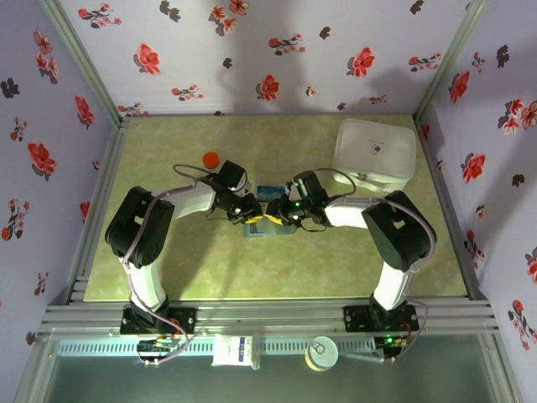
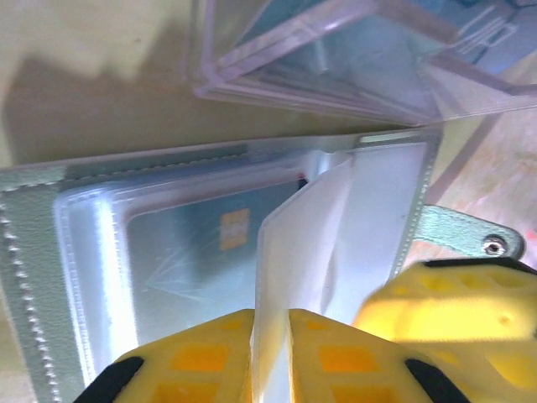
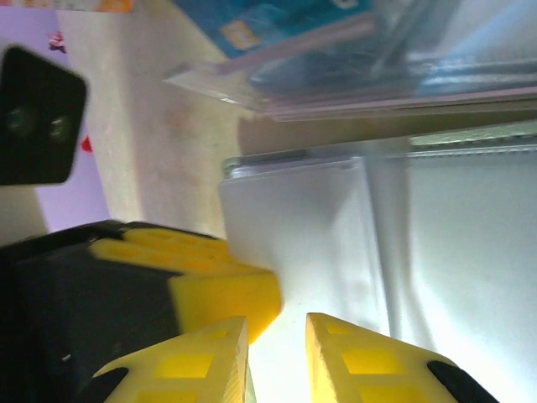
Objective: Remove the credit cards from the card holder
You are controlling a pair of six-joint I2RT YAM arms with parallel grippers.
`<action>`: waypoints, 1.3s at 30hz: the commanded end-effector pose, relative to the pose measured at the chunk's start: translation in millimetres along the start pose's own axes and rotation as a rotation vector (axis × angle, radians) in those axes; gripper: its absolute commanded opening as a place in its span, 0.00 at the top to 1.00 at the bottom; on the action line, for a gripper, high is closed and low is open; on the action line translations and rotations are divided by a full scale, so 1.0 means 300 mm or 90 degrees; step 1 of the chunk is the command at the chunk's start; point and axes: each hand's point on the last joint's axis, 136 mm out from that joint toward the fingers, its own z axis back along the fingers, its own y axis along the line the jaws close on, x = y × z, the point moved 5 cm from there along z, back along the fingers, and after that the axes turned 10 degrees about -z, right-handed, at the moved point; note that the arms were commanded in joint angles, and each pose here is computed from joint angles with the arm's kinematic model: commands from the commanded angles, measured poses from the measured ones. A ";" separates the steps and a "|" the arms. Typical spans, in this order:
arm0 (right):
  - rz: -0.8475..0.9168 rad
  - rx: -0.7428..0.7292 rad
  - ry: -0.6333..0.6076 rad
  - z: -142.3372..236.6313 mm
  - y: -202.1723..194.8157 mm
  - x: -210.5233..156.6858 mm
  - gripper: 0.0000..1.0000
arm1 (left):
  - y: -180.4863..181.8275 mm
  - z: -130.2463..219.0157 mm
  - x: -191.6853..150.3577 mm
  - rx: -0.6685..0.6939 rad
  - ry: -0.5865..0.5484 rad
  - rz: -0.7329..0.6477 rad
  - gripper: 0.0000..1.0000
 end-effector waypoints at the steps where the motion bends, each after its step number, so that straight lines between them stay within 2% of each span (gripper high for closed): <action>1: 0.023 -0.021 -0.036 0.062 0.021 0.015 0.74 | -0.081 0.034 0.021 -0.032 -0.010 -0.018 0.84; 23: 0.033 -0.084 -0.110 0.245 -0.038 0.014 0.73 | -0.155 -0.086 0.027 -0.039 0.031 -0.040 0.85; 39: 0.035 -0.095 -0.130 0.300 -0.047 -0.004 0.71 | -0.240 -0.109 0.052 -0.059 0.037 -0.067 0.77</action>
